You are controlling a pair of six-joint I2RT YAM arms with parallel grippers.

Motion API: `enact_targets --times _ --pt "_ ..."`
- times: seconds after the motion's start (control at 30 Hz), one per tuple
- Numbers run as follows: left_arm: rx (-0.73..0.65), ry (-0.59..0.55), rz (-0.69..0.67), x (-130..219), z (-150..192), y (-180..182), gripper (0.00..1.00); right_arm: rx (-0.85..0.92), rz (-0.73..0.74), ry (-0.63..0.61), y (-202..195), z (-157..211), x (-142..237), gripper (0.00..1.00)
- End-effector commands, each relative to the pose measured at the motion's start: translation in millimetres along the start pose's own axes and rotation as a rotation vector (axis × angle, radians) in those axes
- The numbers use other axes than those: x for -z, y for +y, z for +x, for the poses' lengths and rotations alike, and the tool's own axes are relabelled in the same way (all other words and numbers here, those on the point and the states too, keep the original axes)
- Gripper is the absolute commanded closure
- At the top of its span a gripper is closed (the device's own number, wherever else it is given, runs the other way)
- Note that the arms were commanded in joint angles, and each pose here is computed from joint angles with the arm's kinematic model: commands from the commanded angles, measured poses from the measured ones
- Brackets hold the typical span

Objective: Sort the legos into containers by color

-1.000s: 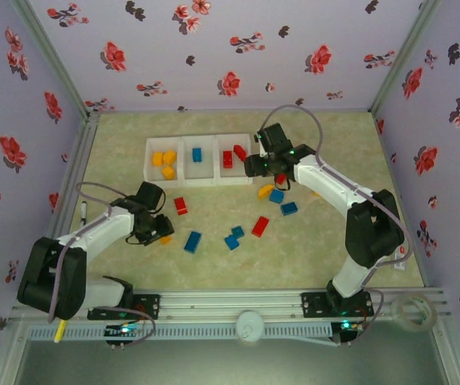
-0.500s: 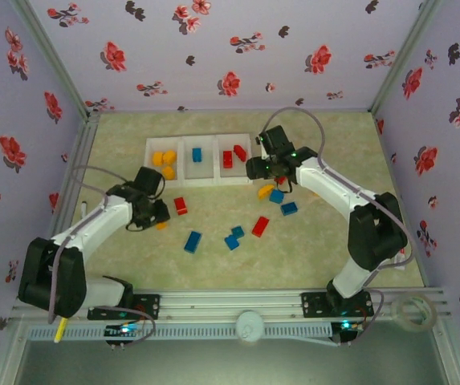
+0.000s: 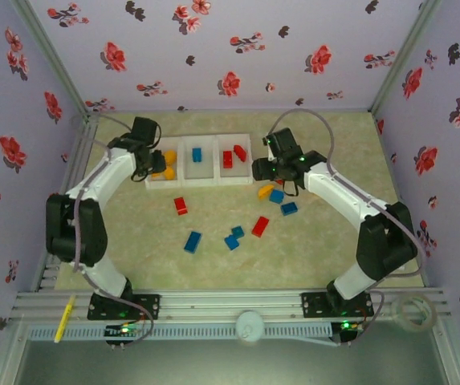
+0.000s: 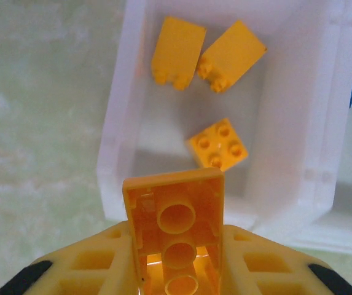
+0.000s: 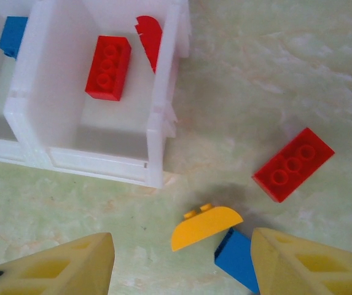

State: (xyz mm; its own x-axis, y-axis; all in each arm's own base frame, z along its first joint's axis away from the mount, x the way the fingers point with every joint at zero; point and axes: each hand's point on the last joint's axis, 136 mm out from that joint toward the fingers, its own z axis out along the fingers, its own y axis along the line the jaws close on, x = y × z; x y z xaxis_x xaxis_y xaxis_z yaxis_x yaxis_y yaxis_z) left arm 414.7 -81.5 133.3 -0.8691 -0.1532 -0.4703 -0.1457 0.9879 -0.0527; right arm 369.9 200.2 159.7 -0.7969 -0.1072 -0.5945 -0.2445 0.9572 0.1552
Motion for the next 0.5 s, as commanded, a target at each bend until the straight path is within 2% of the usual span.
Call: enact_targets --times 0.0,0.13,0.17,0.27,0.33,0.47 --pt "-0.117 -0.020 -0.043 -8 -23 3 0.69 -0.028 0.032 -0.025 -12 0 8 0.39" --pt "-0.182 0.007 -0.088 -23 -32 6 0.67 -0.038 0.045 -0.019 -17 4 9 0.39" --pt "-0.188 0.013 -0.108 -26 -34 9 0.63 -0.041 0.047 -0.019 -18 5 10 0.39" --pt "-0.193 0.027 -0.140 -32 -37 15 0.45 -0.047 0.051 -0.018 -21 7 11 0.39" --pt "-0.193 0.026 -0.137 -32 -38 14 0.38 -0.050 0.053 -0.018 -22 8 11 0.39" --pt "-0.180 0.006 -0.093 -18 -38 6 0.35 -0.053 0.057 -0.017 -24 8 11 0.39"
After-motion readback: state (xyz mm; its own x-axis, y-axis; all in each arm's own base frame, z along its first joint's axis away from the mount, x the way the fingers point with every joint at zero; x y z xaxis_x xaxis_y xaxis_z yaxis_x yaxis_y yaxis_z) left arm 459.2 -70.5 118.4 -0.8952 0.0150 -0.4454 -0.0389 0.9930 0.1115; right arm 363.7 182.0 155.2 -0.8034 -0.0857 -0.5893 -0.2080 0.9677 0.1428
